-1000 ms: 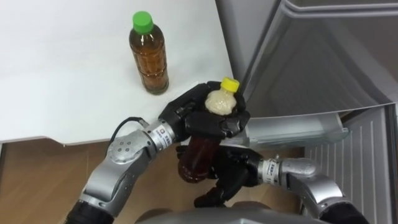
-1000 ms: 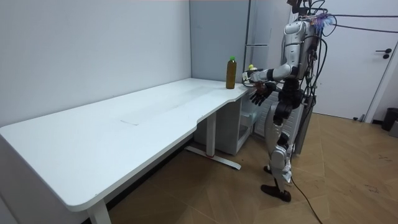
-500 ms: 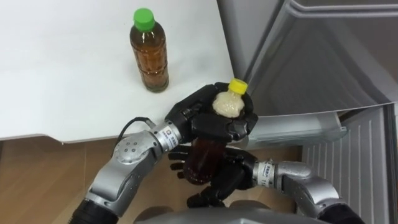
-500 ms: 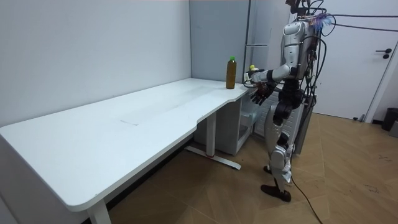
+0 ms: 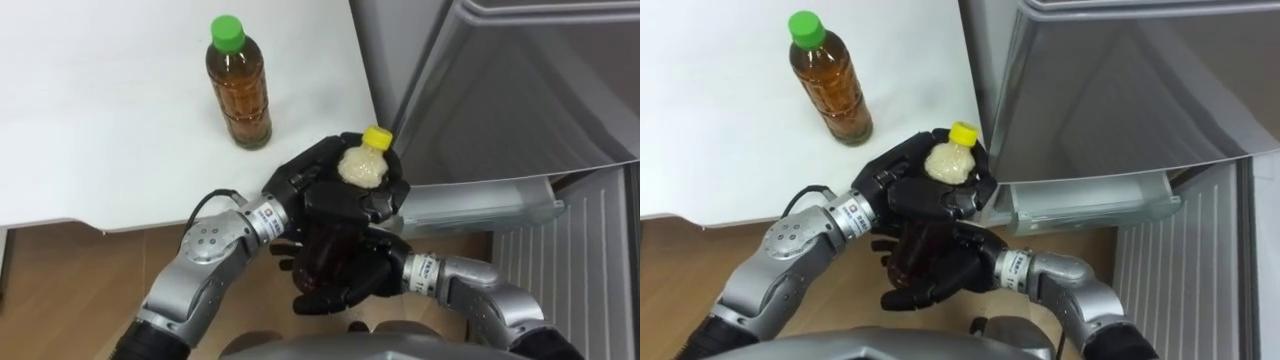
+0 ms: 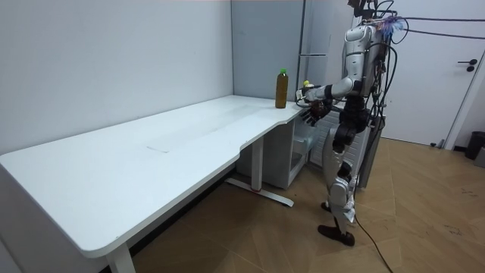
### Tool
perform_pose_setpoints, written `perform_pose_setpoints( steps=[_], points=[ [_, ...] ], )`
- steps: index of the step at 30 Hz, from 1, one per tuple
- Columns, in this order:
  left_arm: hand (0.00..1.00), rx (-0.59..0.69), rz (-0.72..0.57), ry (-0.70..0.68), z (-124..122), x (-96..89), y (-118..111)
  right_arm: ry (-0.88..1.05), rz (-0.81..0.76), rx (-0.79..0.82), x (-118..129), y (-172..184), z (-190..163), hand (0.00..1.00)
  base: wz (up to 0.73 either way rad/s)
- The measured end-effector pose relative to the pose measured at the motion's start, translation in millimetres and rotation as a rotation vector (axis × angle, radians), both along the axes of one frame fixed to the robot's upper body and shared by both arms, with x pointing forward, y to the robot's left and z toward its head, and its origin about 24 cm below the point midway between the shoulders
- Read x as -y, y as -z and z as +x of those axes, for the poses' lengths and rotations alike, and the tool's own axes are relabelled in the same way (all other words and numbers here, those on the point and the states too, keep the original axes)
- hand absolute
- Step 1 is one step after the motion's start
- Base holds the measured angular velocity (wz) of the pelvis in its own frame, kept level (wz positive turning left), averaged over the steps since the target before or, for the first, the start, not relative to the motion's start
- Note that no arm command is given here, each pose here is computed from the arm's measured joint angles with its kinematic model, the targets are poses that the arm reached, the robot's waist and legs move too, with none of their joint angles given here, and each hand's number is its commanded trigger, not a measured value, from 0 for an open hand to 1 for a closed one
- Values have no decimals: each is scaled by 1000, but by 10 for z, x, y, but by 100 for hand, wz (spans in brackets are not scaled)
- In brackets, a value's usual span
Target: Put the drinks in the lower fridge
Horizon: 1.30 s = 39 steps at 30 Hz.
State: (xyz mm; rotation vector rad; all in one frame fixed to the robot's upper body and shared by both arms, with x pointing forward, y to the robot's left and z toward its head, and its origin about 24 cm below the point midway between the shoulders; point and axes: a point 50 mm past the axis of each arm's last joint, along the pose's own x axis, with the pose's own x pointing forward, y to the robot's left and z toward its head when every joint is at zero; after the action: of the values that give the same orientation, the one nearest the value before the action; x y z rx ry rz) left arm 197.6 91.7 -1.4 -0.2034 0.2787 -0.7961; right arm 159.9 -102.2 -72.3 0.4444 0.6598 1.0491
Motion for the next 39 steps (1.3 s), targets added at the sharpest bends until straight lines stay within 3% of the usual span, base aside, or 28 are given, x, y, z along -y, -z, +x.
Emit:
perform_pose_setpoints(
  steps=[1, 19, 20, 21, 22, 39],
  points=[
    [100, -2, -4, -1, 0, -1, 0, 4, 4, 0, 0, -4, 3, 100, 0],
    [100, -64, -33, -39, -9, -34, 107, 39, -5, -17, 11, -1, 11, 100, 0],
    [67, -65, -35, -40, -9, -34, 107, 39, -5, -17, 11, -1, 11, 100, 0],
    [51, -65, -34, -40, -9, -34, 107, 40, -5, -17, 12, -1, 10, 100, 0],
    [0, -65, -35, -42, -8, -37, 106, 40, -5, -17, 12, -1, 10, 100, 0],
    [0, 14, -87, -54, 111, -34, -101, 96, 115, -7, 4, -86, 61, 100, 0]
  ],
)
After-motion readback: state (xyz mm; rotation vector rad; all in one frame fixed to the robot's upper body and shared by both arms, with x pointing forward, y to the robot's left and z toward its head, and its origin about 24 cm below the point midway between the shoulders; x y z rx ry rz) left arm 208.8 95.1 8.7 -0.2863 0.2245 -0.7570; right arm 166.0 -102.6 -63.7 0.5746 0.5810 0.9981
